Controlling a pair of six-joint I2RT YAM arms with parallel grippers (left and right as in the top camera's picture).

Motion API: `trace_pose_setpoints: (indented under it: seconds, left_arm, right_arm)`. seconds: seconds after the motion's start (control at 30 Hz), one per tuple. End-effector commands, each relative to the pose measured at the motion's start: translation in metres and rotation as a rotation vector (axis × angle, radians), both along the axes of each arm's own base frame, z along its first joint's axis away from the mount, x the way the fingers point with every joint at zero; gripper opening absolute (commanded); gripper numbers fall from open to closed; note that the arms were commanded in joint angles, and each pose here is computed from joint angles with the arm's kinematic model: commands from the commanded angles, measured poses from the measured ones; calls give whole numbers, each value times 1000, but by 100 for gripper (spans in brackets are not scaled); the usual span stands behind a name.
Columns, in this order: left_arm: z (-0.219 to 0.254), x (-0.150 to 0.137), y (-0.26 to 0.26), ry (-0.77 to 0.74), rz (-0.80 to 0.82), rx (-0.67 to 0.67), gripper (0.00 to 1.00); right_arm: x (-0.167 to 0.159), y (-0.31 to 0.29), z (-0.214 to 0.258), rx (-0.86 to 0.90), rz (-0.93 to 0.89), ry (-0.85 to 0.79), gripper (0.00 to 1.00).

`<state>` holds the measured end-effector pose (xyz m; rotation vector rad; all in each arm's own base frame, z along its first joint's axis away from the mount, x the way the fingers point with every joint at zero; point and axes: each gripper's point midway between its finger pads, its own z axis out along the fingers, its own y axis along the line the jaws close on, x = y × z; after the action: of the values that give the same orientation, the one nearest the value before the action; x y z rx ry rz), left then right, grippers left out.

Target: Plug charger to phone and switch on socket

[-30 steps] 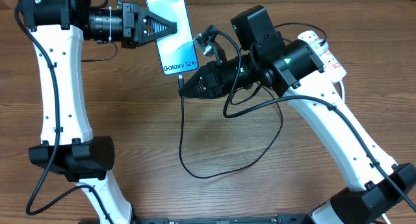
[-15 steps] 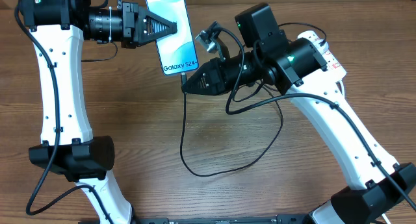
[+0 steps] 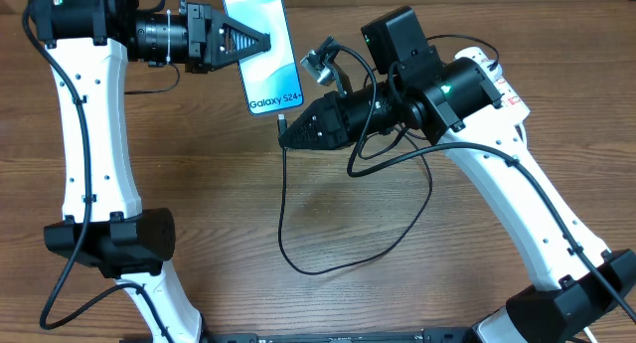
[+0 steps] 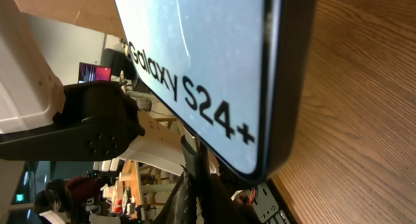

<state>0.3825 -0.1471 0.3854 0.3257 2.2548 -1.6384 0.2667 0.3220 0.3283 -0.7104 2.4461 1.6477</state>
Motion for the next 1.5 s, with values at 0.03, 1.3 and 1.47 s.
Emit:
trace_pose_setpoints:
  seconds: [0.03,1.3,1.47]
  left_arm:
    - [7,-3,-4,7,-13,-35,4]
    - [7,-4,-5,24,-12,-41,4]
    - [7,-4,-5,24,-12,-42,4]
  right_arm:
    - [-1,0,7,30,18,-23,4]
    - [5,1,7,27,4,-55,4]
    - [6,1,8,30,2,-58,4]
